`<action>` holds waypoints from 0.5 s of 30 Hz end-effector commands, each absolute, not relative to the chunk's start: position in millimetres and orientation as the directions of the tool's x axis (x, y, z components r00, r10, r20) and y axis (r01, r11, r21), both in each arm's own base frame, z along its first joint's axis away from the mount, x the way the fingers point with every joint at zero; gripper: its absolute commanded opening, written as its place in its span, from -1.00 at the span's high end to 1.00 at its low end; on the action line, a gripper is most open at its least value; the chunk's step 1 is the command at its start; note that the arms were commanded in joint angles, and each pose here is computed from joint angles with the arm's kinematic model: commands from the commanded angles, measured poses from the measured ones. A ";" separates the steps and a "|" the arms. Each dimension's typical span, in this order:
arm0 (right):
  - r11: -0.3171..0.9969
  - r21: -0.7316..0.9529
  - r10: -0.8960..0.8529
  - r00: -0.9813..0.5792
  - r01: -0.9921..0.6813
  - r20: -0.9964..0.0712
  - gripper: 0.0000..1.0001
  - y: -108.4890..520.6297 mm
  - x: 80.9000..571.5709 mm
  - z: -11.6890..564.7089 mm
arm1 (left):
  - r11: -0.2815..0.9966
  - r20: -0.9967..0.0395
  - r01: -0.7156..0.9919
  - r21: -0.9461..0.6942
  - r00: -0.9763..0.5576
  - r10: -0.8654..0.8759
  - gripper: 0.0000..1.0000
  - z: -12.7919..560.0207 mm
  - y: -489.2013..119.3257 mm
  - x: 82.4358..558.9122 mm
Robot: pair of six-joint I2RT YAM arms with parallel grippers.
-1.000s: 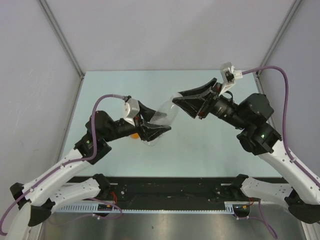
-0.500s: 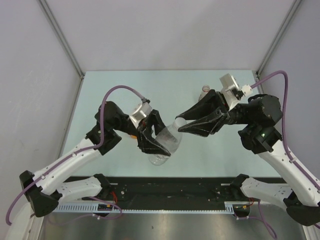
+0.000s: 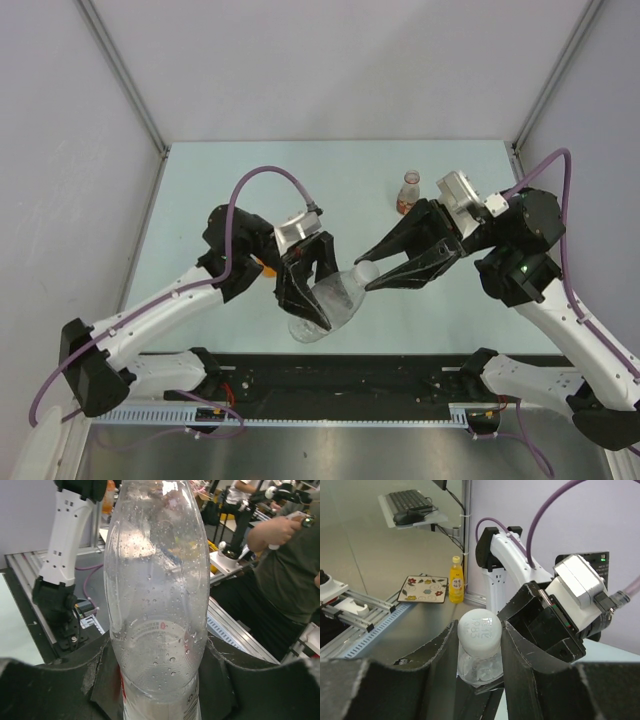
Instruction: Unscrew the bottle caps
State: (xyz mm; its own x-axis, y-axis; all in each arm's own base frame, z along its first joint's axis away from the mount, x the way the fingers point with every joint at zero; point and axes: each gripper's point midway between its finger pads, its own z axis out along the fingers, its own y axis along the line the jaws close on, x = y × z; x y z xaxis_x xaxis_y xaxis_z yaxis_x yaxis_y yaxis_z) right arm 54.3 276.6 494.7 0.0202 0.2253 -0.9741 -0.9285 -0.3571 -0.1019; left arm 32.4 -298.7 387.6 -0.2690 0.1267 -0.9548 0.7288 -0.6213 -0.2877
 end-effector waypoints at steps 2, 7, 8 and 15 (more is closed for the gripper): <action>-0.511 -0.028 0.099 -0.026 -0.859 -0.995 1.00 272.4 32.1 463.6 | -0.660 -0.981 0.741 -0.123 -0.193 -0.035 1.00 425.5 -292.1 23.7; -0.514 -0.020 0.088 -0.030 -0.858 -0.996 1.00 272.7 32.0 460.2 | -0.664 -0.976 0.732 -0.151 -0.218 -0.018 1.00 423.5 -295.8 26.6; -0.503 -0.013 0.086 -0.035 -0.864 -0.996 1.00 272.9 33.6 460.3 | -0.661 -0.978 0.738 -0.138 -0.209 -0.028 1.00 422.7 -297.1 28.0; -0.414 0.032 0.085 -0.074 -0.910 -0.994 0.53 275.1 45.2 461.6 | -0.575 -0.977 0.801 -0.168 -0.211 -0.008 1.00 418.3 -306.8 41.8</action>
State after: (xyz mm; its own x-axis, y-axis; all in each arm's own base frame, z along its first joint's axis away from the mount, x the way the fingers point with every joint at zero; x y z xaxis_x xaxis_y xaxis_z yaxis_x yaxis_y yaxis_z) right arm 46.0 273.6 488.8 0.0586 0.2153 -0.9748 -0.9129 -0.3835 -0.1396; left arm 29.8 -297.7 382.4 -0.2602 0.1677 -0.9509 0.6839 -0.6632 -0.3041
